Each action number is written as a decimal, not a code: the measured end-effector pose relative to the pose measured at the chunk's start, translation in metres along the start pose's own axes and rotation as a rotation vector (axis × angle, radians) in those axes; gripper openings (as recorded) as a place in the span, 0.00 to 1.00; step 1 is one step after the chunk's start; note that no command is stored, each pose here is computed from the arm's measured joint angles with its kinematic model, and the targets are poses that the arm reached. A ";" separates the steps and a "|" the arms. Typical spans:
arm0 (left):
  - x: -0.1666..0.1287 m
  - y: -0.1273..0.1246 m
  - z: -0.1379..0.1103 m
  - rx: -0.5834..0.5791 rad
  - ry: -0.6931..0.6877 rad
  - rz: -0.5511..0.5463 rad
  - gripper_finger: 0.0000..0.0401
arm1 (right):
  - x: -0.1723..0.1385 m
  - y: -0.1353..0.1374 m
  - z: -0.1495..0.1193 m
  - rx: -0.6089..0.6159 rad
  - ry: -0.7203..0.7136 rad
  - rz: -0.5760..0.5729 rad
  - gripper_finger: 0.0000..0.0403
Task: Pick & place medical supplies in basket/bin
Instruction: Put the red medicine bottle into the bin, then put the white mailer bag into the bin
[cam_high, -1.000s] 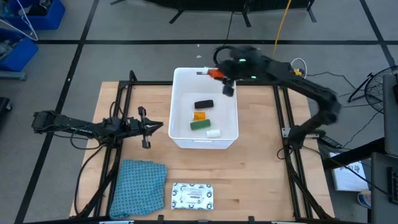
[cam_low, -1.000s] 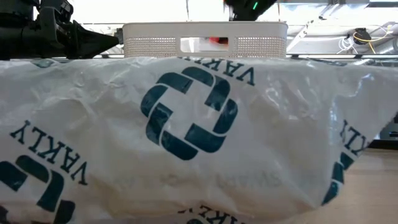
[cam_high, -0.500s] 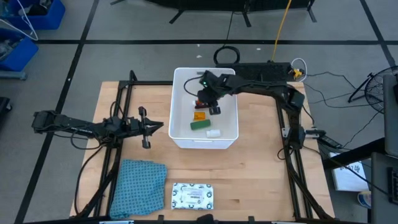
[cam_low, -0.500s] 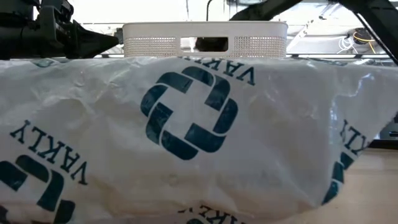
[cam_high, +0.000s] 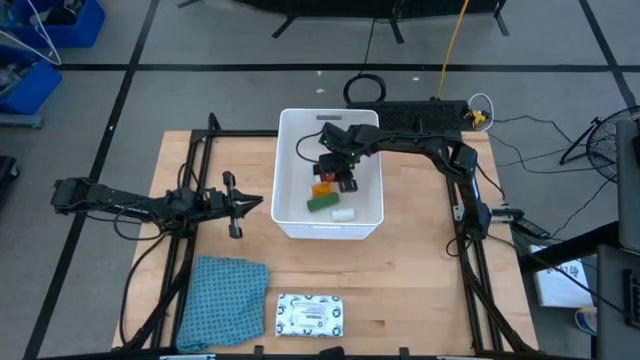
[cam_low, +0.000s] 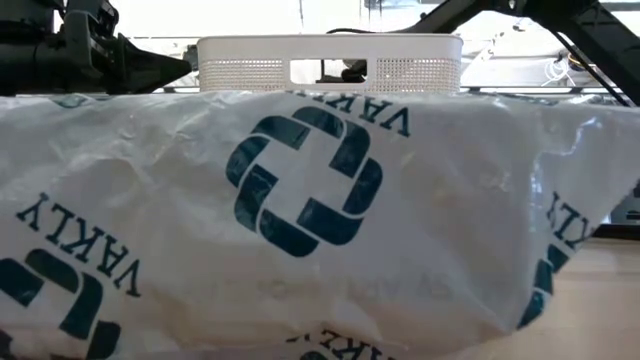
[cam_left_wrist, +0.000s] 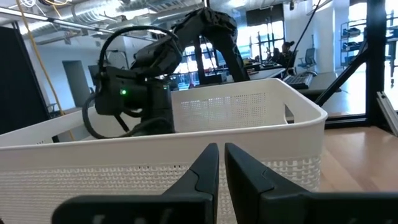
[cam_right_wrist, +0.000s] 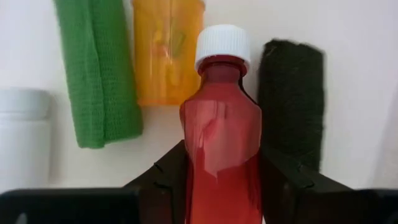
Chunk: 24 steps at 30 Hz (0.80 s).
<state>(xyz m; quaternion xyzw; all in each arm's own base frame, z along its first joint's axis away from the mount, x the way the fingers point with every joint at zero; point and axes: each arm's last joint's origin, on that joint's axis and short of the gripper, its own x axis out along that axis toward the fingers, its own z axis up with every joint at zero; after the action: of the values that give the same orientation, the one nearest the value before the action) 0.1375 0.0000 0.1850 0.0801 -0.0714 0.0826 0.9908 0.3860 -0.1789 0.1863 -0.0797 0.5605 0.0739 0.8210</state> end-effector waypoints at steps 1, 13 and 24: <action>0.000 0.000 0.000 0.000 0.001 0.002 0.08 | 0.000 0.000 0.000 -0.001 -0.001 0.000 0.33; 0.000 0.000 0.000 0.000 0.005 0.008 0.08 | -0.021 -0.004 0.004 0.010 0.001 -0.141 0.57; 0.000 0.000 -0.001 -0.004 0.008 0.008 0.08 | -0.112 0.018 0.010 0.044 -0.152 -0.263 0.68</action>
<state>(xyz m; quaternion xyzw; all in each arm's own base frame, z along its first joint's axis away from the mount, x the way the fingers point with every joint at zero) 0.1376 0.0002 0.1843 0.0775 -0.0677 0.0867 0.9909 0.3511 -0.1632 0.2939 -0.1285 0.4828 -0.0409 0.8653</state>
